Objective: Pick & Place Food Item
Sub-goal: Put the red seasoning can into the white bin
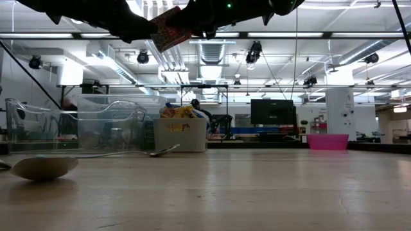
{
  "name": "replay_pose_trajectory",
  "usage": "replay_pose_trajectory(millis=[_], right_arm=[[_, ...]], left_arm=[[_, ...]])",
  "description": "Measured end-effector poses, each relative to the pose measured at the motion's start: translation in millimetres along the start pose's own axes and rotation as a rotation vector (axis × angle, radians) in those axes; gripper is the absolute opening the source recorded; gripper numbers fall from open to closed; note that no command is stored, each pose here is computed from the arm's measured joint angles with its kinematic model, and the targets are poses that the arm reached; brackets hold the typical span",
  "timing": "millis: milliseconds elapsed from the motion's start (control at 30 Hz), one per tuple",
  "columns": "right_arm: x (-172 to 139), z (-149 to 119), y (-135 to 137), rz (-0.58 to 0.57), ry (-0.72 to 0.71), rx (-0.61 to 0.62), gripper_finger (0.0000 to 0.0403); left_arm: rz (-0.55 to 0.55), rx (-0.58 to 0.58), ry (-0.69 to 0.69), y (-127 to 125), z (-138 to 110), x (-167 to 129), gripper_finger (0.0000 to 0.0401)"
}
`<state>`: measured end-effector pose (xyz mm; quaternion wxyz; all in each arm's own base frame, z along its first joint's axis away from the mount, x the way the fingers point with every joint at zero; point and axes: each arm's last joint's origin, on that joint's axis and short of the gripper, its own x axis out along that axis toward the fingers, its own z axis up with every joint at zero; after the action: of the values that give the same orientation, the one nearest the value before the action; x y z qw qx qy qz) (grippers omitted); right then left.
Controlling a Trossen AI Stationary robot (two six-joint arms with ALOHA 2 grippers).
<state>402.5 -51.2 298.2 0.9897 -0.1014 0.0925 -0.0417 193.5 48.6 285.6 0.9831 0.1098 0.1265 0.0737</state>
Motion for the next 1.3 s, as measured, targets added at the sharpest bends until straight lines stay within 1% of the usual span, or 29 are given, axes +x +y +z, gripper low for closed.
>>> replay_pose_trajectory(millis=[1300], right_arm=[[0.2, -0.3, -0.1, 0.000, 0.000, -0.021, 0.0219]], left_arm=[[0.001, 0.004, 0.003, 0.0, -0.3, 0.0, 0.0206]])
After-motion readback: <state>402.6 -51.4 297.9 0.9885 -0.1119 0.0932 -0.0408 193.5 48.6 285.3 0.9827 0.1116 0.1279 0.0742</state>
